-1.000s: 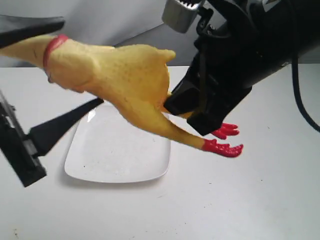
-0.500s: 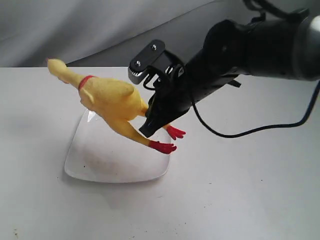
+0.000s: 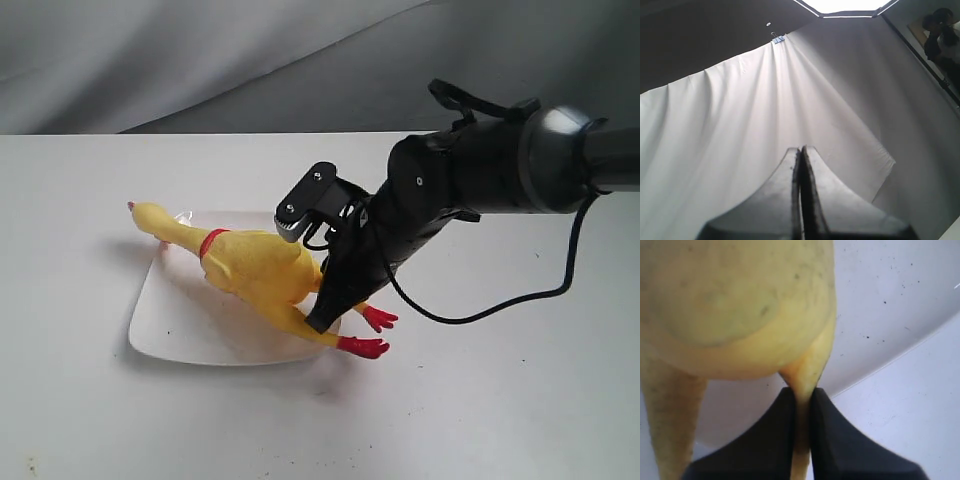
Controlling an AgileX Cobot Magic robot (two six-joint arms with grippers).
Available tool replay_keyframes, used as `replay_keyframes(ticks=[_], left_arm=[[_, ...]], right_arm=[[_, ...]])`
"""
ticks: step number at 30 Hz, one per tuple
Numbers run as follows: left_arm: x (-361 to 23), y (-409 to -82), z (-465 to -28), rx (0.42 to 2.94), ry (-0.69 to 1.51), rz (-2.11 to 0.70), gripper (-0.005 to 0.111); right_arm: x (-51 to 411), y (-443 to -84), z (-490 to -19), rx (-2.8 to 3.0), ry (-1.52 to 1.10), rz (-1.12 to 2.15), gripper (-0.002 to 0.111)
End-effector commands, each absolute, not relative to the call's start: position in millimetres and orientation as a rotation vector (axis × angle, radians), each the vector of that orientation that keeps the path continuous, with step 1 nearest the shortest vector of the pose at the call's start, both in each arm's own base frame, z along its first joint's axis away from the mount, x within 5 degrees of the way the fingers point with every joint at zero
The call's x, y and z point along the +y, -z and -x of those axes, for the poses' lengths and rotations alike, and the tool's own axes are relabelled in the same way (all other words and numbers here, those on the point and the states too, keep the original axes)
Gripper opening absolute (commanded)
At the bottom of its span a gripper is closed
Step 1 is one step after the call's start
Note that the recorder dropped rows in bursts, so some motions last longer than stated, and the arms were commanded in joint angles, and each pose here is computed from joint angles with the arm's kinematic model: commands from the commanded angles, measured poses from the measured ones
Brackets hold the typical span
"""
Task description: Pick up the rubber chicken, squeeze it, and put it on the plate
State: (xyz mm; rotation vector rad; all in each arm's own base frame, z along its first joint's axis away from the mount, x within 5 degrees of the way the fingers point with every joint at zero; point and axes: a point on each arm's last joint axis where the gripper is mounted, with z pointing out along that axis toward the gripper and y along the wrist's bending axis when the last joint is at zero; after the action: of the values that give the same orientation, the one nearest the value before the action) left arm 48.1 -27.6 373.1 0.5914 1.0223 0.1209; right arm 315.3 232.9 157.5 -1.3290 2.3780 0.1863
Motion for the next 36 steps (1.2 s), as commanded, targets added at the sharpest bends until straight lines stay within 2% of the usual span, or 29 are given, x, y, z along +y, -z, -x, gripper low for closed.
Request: replay_keyframes(ticks=[1,3,8,10,12,14,15,16,17,18,19,21,23,25,29,36], left_arm=[[-26,-373,-48,1.036,-0.101,-0.570,0.001],[-26,-372,-48,1.045,-0.106,-0.565,0.001],[-24,-371,-50,1.078,-0.105,-0.539,0.001],[-23,-371,-50,1.085,-0.110,-0.536,0.001],[-23,-370,-50,1.087,-0.111,-0.535,0.001],[-23,-370,-50,1.089,-0.112,-0.534,0.001],[-23,-370,-50,1.091,-0.113,-0.533,0.001],[-22,-370,-51,1.093,-0.114,-0.532,0.001],[-21,-370,-51,1.104,-0.121,-0.526,0.001],[-21,-369,-52,1.112,-0.126,-0.521,0.001],[-19,-368,-53,1.129,-0.137,-0.512,0.001],[-18,-367,-53,1.147,-0.148,-0.502,0.001],[-16,-366,-54,1.167,-0.159,-0.490,0.001],[-13,-364,-56,1.200,-0.180,-0.471,0.001],[-12,-362,-57,1.239,-0.122,-0.418,0.000],[-12,-362,-57,1.250,-0.081,-0.392,0.000]], right_arm=[[232,-156,-315,2.393,-0.185,1.276,0.000],[232,-156,-316,2.389,-0.185,1.272,0.006],[230,-157,-316,2.384,-0.146,1.291,0.041],[227,-162,-315,2.378,-0.111,1.331,0.046],[221,-173,-312,2.388,-0.060,1.333,0.045],[208,-205,-307,2.372,0.047,1.292,0.029],[200,-235,-302,2.326,0.081,1.228,0.012],[197,-248,-298,2.301,0.074,1.197,0.004],[190,-281,-288,2.218,0.052,1.140,0.000],[188,-295,-282,2.180,0.032,1.111,0.000],[183,-328,-265,2.077,-0.022,1.058,0.000],[176,-367,-234,1.891,-0.087,1.011,0.000],[171,-386,-207,1.755,-0.143,0.997,0.000],[162,-402,-168,1.571,-0.235,0.985,0.000],[125,-410,-106,1.317,-0.362,0.938,0.000],[77,-392,-65,1.174,-0.399,0.853,0.000]])
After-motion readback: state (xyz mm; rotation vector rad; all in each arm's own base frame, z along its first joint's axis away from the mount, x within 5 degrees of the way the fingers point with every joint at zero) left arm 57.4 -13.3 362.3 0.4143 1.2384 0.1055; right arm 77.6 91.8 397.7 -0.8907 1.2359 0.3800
